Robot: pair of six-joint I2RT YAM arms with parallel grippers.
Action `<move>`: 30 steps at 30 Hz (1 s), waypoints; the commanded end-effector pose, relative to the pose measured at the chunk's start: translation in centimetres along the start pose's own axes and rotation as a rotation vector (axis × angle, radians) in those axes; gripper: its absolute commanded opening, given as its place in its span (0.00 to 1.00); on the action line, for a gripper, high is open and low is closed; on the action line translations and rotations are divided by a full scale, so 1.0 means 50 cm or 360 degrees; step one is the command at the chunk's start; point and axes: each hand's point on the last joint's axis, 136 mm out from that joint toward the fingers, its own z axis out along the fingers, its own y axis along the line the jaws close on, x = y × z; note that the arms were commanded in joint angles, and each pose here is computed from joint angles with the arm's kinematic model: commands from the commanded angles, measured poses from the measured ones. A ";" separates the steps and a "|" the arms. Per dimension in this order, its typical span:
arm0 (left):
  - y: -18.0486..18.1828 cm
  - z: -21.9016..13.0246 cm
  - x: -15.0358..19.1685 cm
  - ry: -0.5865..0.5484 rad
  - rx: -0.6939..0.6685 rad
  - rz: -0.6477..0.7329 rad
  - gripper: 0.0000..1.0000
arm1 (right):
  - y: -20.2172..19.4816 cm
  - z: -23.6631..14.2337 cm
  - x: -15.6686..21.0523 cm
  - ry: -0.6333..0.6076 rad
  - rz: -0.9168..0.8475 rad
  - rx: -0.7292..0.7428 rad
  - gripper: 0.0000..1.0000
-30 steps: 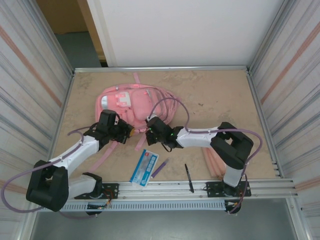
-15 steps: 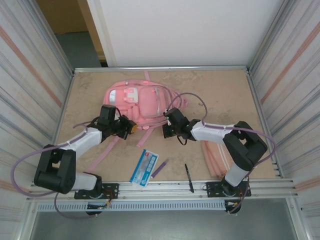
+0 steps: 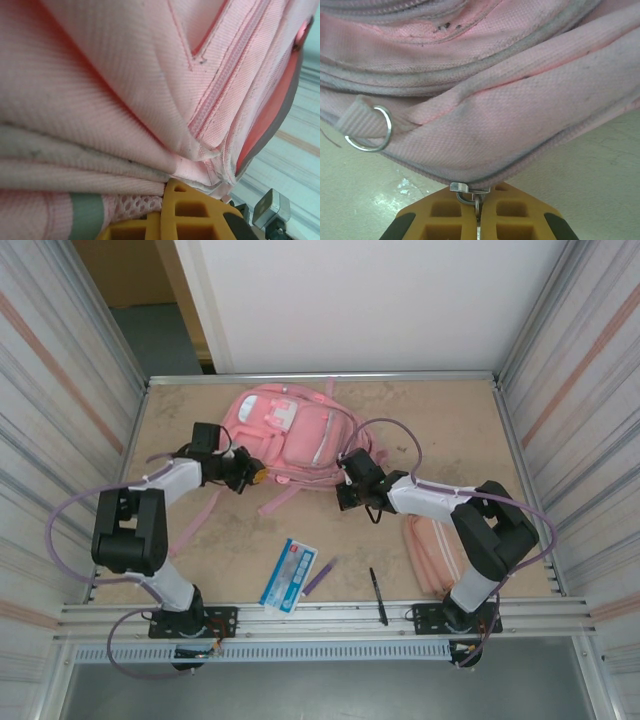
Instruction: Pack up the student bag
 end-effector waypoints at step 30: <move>0.069 -0.059 0.028 -0.0480 -0.0251 0.0035 0.57 | 0.321 -0.019 -0.034 0.0081 -0.0181 -0.0682 0.00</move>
